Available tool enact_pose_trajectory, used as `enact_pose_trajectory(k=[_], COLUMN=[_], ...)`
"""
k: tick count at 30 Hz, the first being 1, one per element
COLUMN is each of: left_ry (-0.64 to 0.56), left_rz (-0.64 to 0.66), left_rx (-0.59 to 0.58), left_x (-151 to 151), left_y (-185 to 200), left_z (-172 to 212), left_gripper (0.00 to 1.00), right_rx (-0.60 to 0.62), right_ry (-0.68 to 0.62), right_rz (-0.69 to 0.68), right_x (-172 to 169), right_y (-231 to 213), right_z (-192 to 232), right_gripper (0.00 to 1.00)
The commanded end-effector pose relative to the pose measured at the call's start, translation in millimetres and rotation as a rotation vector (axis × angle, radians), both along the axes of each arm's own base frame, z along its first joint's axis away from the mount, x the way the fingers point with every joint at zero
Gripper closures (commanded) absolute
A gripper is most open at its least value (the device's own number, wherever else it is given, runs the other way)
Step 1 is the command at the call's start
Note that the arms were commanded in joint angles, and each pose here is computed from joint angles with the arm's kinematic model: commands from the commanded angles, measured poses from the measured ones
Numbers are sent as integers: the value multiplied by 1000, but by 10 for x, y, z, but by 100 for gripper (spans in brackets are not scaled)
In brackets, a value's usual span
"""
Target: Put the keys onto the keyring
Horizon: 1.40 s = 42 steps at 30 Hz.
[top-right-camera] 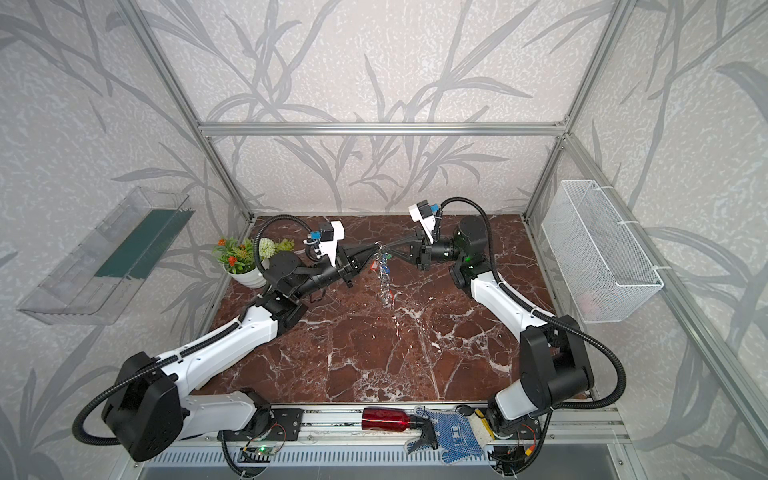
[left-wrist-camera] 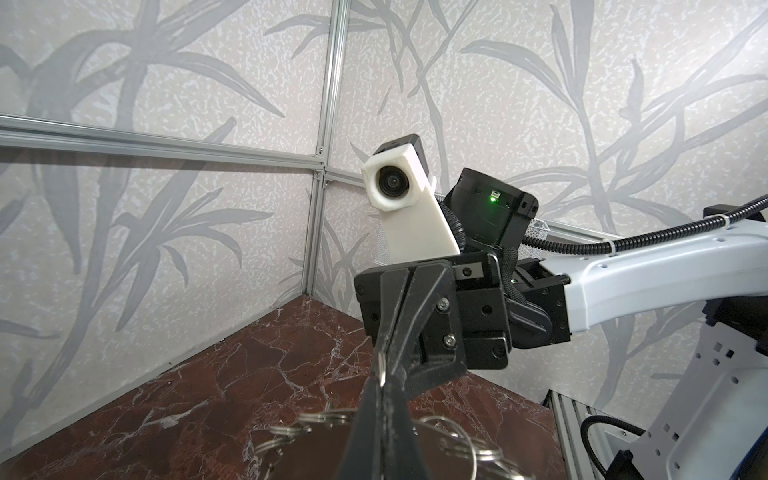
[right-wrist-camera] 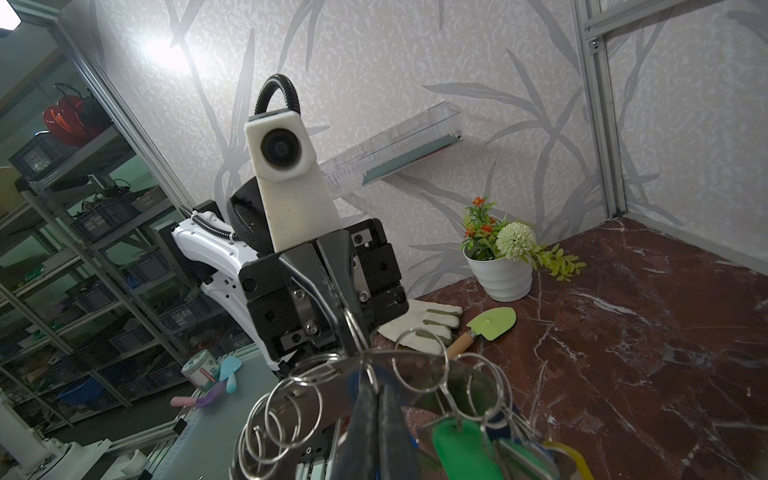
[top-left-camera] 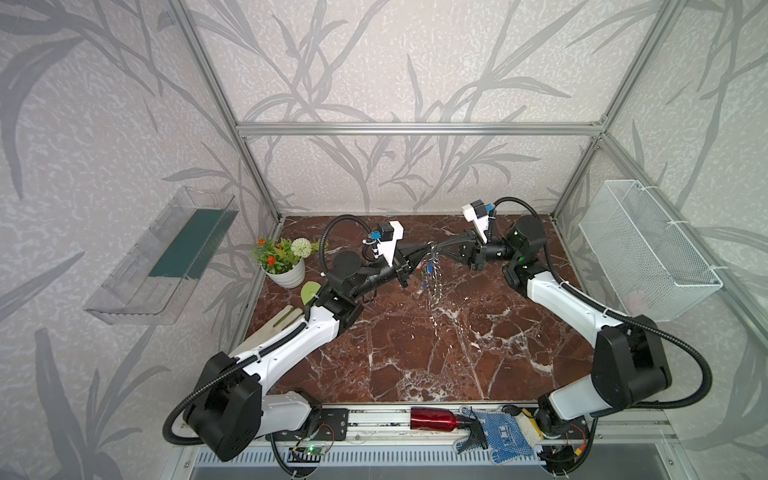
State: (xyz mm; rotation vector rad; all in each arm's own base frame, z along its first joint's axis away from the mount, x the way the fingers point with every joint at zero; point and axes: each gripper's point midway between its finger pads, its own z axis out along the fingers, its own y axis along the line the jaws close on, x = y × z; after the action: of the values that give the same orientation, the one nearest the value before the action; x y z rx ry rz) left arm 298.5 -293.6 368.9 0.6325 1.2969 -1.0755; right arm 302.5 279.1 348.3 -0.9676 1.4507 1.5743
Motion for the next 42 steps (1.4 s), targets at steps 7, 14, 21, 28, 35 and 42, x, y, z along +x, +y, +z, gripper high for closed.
enact_pose_trajectory(k=[7,14,21,28,35,42], left_ry=[-112,-99,-83,-67,-49,-26], left_rz=[-35,-41,-6,3,-41,-127], left_rx=[-183,-182,-163,-172,-174,-176], left_x=[-83,-77,-60,-29,-49,-125], left_y=[1,-18,30,48,9,-67], left_z=[522,468,385,376,366,366], left_gripper=[100,100,100,100,100,100], right_rx=[-19,-14,-12,-11,-26,-36], right_ry=[29,21,23,41,10,-81], right_rz=[26,-2,-45,-166,-260,-203], right_x=[0,88,152,273,295,67], right_y=[61,72,-4,-260,-407,-224], right_z=[-92,-48,-24,-34,48,236], right_gripper=[91,79,72,66,59,53])
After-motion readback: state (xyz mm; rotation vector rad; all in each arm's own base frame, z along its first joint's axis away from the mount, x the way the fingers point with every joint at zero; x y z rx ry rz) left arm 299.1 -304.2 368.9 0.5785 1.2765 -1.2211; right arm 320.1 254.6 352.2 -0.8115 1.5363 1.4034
